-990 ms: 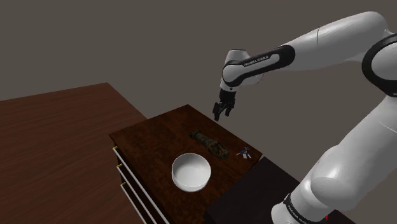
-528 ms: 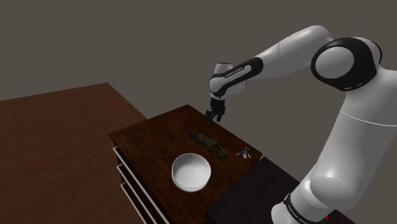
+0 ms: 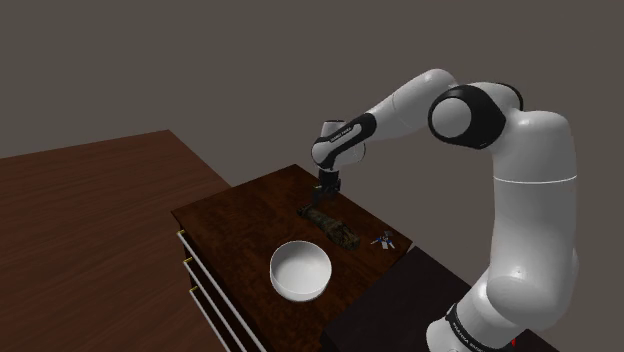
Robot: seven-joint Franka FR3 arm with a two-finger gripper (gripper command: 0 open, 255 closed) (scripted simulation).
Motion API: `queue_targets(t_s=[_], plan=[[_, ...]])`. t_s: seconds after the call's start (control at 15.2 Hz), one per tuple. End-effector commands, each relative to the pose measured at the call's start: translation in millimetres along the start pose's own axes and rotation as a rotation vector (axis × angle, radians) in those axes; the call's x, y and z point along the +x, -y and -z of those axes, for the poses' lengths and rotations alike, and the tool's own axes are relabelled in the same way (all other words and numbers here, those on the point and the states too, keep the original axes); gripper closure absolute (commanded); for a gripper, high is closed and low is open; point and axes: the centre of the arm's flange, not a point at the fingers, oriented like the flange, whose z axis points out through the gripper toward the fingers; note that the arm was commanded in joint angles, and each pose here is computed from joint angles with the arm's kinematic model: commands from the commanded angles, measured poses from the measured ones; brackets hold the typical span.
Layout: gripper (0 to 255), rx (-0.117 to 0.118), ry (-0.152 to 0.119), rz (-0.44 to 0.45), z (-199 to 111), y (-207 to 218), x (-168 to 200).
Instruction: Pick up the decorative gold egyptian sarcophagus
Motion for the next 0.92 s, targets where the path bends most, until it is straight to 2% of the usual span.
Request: queue_targets(t_s=[0.0,0.26,0.86], plan=[[0,0.0,0.011,0.006,-21,-6,22],[0,0.0,0.029,0.016,-58,-15,51],[0,0.0,0.029,0.016,-97,-18,57]])
